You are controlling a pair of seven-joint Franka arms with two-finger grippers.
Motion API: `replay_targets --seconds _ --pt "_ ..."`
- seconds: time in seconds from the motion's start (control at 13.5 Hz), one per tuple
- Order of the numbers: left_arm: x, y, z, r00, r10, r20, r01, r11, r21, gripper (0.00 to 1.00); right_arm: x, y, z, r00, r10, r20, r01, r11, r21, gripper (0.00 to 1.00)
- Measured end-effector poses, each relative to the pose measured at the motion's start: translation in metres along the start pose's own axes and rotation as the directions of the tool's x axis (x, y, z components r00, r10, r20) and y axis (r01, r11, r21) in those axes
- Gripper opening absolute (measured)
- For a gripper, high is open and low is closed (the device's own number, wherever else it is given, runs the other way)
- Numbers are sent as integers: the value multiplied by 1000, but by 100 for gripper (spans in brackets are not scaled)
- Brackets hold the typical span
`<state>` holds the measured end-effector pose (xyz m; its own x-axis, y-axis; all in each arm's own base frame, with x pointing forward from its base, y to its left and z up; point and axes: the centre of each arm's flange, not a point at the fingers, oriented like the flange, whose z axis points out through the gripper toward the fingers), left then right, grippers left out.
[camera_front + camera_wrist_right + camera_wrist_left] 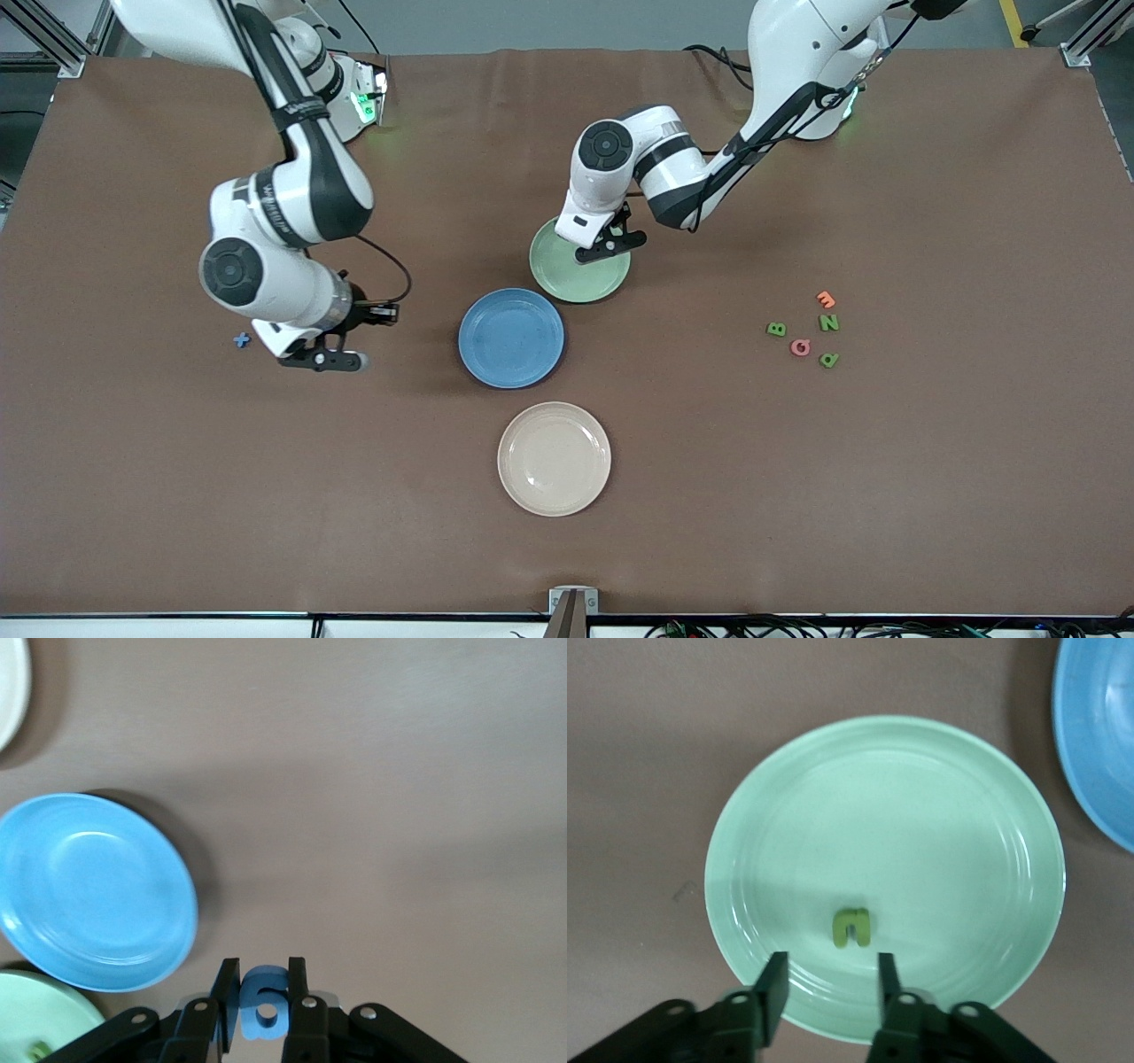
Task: Sort letters by color into matching plates
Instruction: 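Drop n on green plate with the left gripper while the right gripper drops 6, then move the left gripper to green B while the right gripper reaches blue G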
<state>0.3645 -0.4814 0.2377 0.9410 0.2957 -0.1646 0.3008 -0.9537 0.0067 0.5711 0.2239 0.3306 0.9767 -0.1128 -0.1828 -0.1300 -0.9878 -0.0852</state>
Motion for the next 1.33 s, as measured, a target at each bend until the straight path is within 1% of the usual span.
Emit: replay_targets --seconds 0.07,0.15,0.22,0.37,0.44,0.52,0.67,0.89,0.96,1.18,1.33 --pt "6 -1 -1 1000 0 -12 0 1000 -1 60 -6 -21 10 1000 20 -21 -20 1000 4 26" --pt "11 -1 -2 1000 -3 -22 3 1000 -2 60 -14 -43 23 998 39 -41 -39 999 8 26" --pt "17 -2 -4 1000 -8 -30 8 1000 -5 66 -22 -66 38 997 58 -60 -57 998 11 26" --pt "35 -7 -9 998 -15 -61 15 1000 -4 84 -33 -101 65 994 80 -74 -80 997 10 26" --pt "52 -16 -15 996 -24 -86 25 1000 9 95 -35 -112 77 993 86 -80 -85 996 10 26" --pt "74 -29 -21 993 -44 -107 48 998 31 100 -34 -119 88 992 90 -90 -89 996 13 26" --pt "118 -61 -36 988 -82 -127 91 994 66 100 -32 -127 110 991 86 -104 -85 996 14 26" --pt "178 -113 -53 980 -145 -134 156 985 75 100 -37 -138 141 992 76 -104 -77 997 2 26" --pt "196 -134 -55 974 -186 -132 197 977 78 100 -39 -142 146 992 77 -103 -77 997 -1 26" --pt "232 -190 -53 938 -325 -124 336 938 84 100 -47 -152 153 992 80 -99 -81 997 -6 26" --pt "244 -212 -50 896 -428 -121 438 895 80 99 -48 -153 154 991 85 -99 -87 996 -6 28"
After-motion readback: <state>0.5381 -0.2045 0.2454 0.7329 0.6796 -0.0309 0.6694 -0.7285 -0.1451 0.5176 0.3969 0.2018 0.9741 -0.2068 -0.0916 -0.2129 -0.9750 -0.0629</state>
